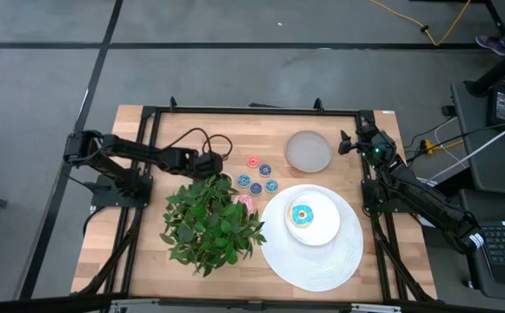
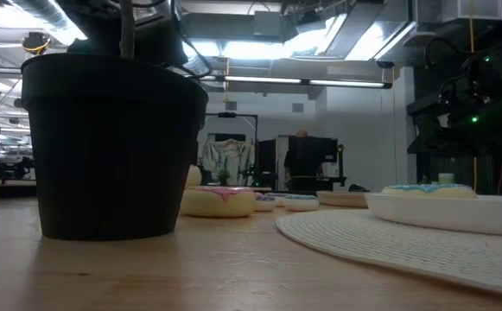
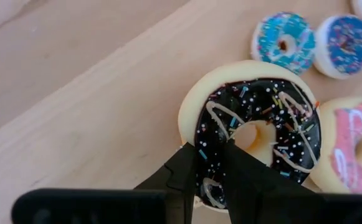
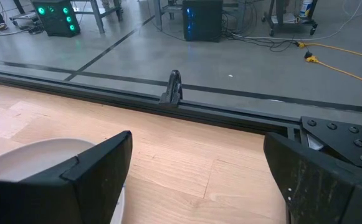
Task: Pick & Place donuts
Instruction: Put the large black donut onto the white plate
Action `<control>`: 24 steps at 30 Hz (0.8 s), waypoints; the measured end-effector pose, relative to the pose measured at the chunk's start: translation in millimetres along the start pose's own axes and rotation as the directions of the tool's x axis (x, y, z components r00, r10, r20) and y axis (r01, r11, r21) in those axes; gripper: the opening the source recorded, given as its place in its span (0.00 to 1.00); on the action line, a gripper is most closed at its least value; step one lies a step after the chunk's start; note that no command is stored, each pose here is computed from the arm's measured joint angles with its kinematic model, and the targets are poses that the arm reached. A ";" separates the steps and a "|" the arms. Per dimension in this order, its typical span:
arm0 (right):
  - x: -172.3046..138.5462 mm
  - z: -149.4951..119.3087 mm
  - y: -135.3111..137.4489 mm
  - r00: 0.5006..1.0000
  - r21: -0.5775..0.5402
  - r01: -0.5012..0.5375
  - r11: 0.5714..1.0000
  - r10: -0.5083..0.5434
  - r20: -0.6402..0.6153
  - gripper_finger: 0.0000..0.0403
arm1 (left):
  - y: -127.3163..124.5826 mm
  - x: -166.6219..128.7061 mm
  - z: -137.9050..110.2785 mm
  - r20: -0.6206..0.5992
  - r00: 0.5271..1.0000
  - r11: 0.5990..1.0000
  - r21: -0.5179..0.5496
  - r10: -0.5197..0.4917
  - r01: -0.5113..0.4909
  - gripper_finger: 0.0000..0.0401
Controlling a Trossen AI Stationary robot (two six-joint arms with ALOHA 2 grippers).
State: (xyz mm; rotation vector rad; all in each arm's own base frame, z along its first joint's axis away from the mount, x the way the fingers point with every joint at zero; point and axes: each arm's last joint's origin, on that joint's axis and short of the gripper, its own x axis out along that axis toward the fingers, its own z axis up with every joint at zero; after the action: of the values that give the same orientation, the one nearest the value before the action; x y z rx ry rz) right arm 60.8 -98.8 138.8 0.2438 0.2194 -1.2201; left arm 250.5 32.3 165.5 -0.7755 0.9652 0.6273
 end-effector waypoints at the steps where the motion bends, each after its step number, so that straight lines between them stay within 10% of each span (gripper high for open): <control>1: 0.0 0.0 0.0 1.000 0.000 0.000 1.000 0.000 0.000 0.90 | -0.4 -0.7 1.7 -0.009 1.000 1.000 0.018 -0.011 0.012 0.15; 18: 0.0 0.0 0.4 1.000 0.162 -0.013 0.987 0.013 -0.001 0.90 | -14.0 -50.9 66.8 -0.002 0.997 0.974 0.214 -0.072 0.070 0.05; 24: -0.7 -0.7 6.5 0.974 0.240 -0.209 0.948 0.223 -0.030 0.90 | -12.2 -77.0 97.6 0.073 0.994 0.976 0.208 -0.082 0.065 0.05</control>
State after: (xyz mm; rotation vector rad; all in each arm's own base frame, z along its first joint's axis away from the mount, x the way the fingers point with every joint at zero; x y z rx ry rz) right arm 66.7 -95.8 138.8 0.4975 0.0934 -1.0204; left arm 272.7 94.3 271.7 -0.5946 0.9067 0.4819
